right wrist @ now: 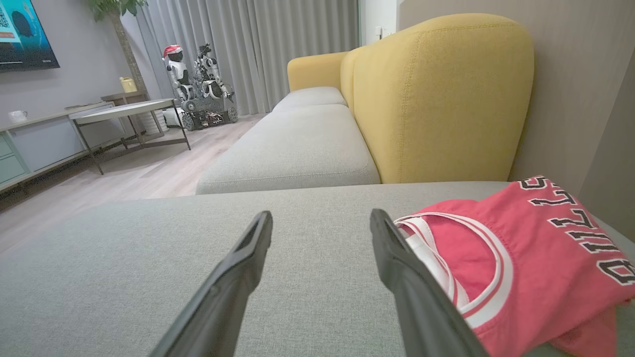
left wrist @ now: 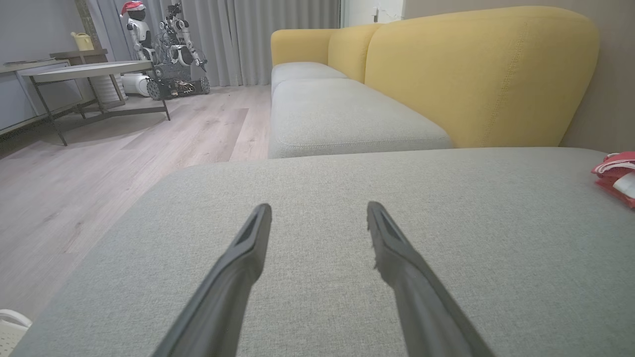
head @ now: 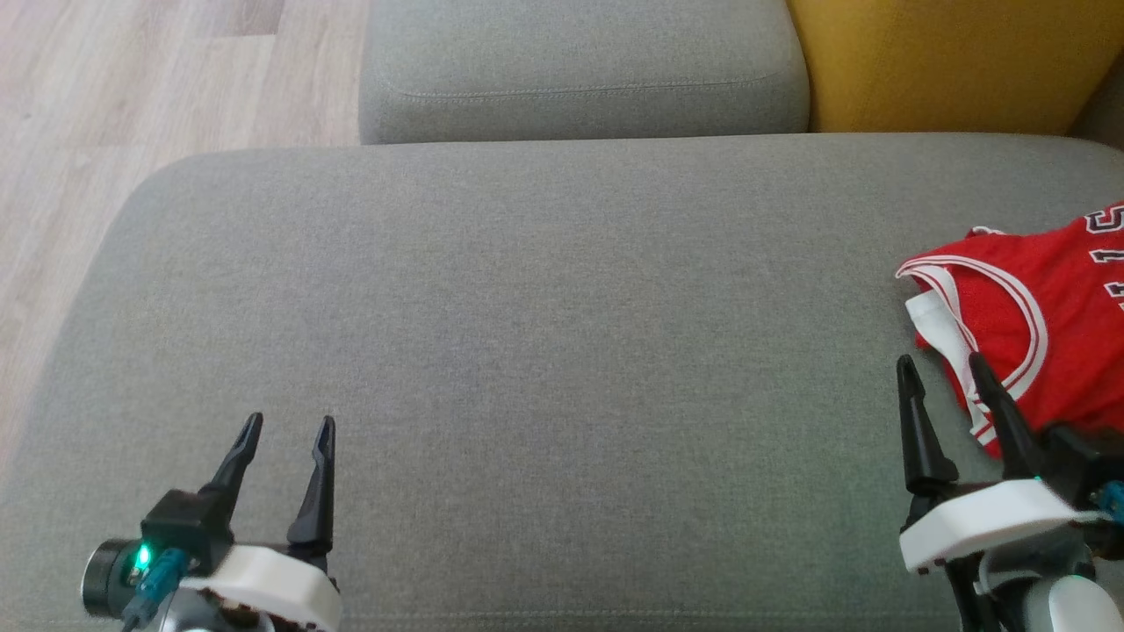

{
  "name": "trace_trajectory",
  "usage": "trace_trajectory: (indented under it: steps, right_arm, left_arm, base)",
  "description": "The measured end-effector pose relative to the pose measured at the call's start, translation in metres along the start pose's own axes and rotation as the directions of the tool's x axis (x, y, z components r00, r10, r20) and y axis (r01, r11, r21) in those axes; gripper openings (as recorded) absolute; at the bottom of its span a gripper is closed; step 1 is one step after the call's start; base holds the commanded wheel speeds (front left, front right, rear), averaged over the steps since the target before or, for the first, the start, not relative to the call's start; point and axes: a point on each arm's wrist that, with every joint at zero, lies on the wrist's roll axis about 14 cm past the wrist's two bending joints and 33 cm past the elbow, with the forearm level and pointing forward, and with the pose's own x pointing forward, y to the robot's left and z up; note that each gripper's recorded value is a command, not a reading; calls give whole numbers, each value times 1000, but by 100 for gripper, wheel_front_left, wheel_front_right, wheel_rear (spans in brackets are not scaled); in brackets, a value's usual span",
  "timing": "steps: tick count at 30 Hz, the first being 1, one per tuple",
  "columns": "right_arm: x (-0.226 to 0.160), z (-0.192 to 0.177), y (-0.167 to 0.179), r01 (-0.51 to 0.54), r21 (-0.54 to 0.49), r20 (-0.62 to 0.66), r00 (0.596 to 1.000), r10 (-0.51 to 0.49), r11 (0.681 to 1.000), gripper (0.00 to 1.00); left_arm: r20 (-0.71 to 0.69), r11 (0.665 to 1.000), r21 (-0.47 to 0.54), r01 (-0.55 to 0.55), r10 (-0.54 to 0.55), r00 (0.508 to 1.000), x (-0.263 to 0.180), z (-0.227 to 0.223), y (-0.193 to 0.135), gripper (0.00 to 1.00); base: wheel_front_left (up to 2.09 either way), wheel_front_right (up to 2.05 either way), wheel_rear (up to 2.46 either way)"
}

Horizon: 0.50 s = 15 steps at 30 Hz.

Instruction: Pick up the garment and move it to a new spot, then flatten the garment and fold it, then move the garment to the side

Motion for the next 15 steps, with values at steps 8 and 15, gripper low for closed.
trace_trajectory:
  steps: [8,15]
  right_arm:
    - [-3,-6,-1,3,0,-19,1000,-3,1000,100]
    - [-3,-7,0,1,2,-27,1000,-1,1000,100]
  left_arm:
    - [-1,1000,4,-5,5,1000,0,0,1,100]
    - [-4,1000,9,-6,6,1000,0,-1,3,100]
  base:
    - [0,0,0]
    - [0,0,0]
